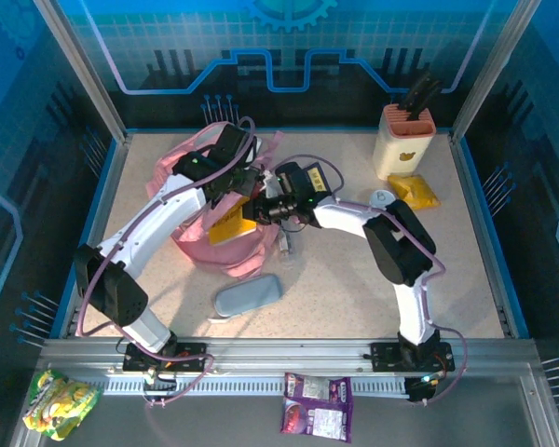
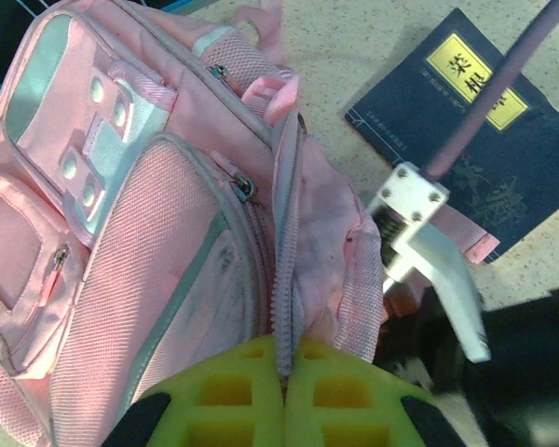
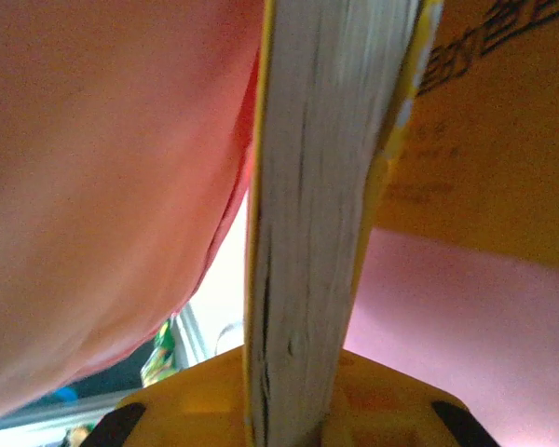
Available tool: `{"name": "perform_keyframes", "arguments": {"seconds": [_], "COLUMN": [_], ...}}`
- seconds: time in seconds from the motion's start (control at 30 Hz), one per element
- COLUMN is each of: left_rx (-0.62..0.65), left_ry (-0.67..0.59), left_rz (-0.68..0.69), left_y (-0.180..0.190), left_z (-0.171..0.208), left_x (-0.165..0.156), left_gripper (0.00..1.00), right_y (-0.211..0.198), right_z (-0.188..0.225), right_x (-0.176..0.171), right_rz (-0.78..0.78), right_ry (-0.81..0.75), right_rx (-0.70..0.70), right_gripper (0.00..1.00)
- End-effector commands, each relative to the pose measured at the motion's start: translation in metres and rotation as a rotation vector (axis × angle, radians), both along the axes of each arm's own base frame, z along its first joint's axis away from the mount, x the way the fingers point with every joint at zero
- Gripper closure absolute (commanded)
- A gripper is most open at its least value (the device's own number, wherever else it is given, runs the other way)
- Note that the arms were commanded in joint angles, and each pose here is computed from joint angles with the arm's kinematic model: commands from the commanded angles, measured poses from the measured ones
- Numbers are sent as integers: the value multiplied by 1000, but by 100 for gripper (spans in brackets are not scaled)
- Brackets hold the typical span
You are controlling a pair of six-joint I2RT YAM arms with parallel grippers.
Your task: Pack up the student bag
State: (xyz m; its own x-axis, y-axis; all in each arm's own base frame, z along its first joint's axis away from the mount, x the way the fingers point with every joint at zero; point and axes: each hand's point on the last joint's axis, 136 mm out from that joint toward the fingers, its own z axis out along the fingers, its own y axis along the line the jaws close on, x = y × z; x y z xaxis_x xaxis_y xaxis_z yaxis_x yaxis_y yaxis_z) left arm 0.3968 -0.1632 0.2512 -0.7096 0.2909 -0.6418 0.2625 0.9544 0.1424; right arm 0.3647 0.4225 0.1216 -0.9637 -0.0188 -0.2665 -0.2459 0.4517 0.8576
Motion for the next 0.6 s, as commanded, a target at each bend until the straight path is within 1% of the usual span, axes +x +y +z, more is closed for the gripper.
{"name": "perform_keyframes", "arguments": {"seconds": [0.0,0.1,0.2,0.3,0.33,0.43,0.53,0.57], "left_rx": [-90,-90,-78,-91,-94,-104,-113,-111], "left_ry": [-146,-135,-120,-123,-120,-119,-122,-121], "left_rz": [-5,3,11,14,16,20,14,17], "left_y": [0,3,9,12,13,14,13,14], "left_z": [48,44,37,35,35,36,37,36], "left_x": [7,7,6,6,7,6,6,6], "left_gripper": [100,100,100,100,100,100,100,100], "right_y": [13,17,6,-10,-14,-30,-38,-39], "right_z": [-2,-14,-15,-5,-4,-8,-15,-19], "right_x": [22,29,28,15,9,-12,-30,-35], "right_rz": [-37,-12,5,13,17,31,53,65], "right_ry": [-75,-101,-129,-192,-200,-224,-241,-235], "right_rx": [-8,-77,-129,-192,-212,-297,-364,-375], "right_gripper": [92,74,60,45,42,41,44,48]}}
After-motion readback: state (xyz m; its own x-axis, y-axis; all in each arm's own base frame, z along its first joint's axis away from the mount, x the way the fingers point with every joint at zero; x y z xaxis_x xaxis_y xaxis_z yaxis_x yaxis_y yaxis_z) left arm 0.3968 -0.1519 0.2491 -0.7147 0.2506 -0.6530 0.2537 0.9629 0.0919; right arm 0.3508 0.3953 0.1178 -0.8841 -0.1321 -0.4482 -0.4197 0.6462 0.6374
